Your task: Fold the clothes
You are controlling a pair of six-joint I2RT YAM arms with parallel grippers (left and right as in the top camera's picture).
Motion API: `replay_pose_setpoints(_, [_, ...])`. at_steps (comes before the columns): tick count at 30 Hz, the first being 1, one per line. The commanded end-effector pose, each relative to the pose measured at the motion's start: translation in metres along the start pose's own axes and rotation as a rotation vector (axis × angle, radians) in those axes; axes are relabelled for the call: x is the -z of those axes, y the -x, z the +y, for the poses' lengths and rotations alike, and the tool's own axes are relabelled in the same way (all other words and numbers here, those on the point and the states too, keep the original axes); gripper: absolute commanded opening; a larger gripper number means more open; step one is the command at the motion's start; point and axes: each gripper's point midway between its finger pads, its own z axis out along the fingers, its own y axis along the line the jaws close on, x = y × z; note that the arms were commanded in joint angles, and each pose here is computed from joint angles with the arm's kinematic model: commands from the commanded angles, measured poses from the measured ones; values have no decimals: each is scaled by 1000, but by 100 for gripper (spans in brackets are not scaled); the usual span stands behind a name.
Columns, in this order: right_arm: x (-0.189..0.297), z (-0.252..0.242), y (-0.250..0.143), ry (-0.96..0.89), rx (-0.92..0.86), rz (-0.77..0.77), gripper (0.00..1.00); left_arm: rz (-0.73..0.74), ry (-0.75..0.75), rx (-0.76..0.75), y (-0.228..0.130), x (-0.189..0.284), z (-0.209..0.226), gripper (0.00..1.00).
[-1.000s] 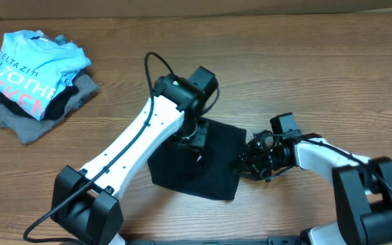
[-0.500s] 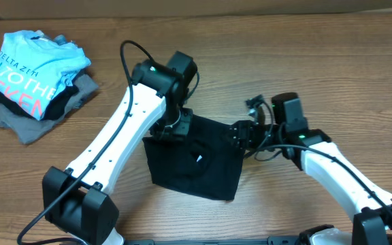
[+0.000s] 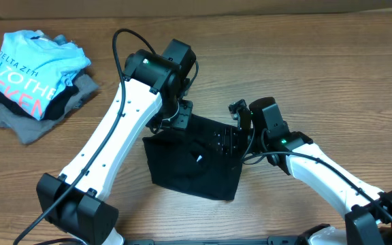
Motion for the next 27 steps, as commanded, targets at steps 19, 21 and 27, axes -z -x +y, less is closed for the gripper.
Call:
replay_pose_setpoints(19, [-10, 6, 5, -54, -13, -48, 49, -54, -2, -20, 8, 11, 2, 52])
replay_pose_setpoints(21, [-10, 4, 12, -72, -3, -81, 41, -54, -2, -20, 8, 11, 2, 52])
replay_pose_setpoints(27, [-6, 7, 26, -55, -68, -138, 4, -50, -2, -20, 7, 11, 2, 53])
